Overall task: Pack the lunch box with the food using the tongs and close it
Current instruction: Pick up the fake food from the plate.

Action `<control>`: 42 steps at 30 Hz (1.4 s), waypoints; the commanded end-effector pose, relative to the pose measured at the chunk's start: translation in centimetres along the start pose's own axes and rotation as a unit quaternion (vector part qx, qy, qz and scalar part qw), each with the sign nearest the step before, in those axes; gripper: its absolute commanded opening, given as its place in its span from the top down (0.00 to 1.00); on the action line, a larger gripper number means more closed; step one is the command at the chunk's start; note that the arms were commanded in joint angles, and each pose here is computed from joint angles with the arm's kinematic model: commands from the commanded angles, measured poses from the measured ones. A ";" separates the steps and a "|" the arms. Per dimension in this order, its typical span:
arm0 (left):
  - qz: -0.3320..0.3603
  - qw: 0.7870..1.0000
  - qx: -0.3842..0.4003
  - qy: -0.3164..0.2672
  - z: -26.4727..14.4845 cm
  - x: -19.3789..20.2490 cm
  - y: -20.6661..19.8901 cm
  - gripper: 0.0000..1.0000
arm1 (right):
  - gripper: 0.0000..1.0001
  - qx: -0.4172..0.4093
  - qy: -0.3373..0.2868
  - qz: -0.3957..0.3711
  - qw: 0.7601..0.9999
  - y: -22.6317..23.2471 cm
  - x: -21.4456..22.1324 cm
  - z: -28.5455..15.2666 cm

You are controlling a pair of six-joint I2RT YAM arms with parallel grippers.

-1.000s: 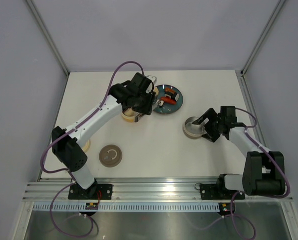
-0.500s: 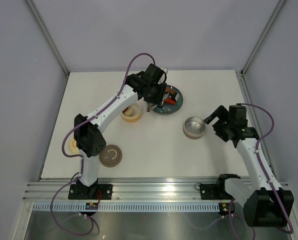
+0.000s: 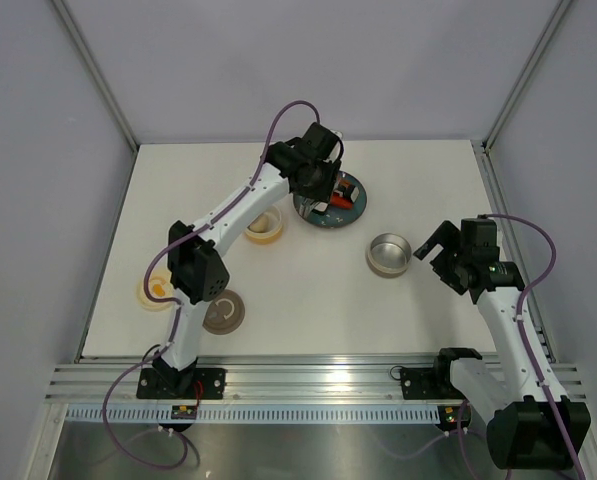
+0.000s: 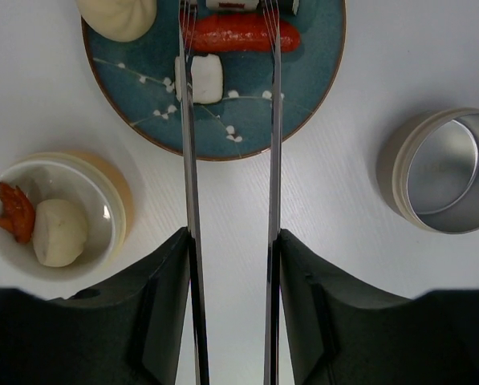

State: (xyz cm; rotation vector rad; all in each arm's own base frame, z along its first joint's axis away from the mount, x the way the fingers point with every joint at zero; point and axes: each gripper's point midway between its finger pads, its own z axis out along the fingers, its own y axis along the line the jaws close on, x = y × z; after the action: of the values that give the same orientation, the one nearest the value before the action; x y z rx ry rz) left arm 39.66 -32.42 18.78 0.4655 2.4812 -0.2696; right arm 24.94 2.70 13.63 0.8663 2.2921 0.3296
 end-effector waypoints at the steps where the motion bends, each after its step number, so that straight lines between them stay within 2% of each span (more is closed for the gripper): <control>1: 0.006 0.999 -0.019 -0.036 0.6 -2.6 0.4 0.52 | 0.00 0.004 -0.019 -0.014 1.000 0.1 -1.1 -0.7; 6: -0.008 0.998 -0.008 -0.054 1.1 -3.8 0.2 0.53 | 0.00 0.007 -0.014 -0.016 1.000 0.0 -0.9 -0.8; 17: -0.018 0.999 0.025 -0.016 3.9 -2.1 -0.2 0.52 | 0.00 0.009 -0.014 -0.014 1.000 -0.1 -0.8 -0.8; 27: -0.023 0.999 0.041 -0.015 4.7 -1.9 -0.6 0.51 | 0.00 0.008 -0.008 -0.013 1.000 -0.2 -0.5 -0.7; 32: -0.022 0.999 0.040 -0.004 5.5 -1.3 -0.5 0.48 | 0.01 0.007 -0.004 -0.013 1.000 -0.1 -0.3 -0.5; 42: -0.021 1.000 0.022 0.009 6.5 -0.5 0.3 0.50 | 0.00 0.008 0.000 -0.015 1.000 -0.4 0.0 -0.4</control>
State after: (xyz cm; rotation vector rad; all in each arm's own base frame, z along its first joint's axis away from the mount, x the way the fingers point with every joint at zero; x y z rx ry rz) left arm 42.68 -34.07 13.72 0.4544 2.5314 -0.3313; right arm 24.33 2.39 13.17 0.8593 2.3203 0.2942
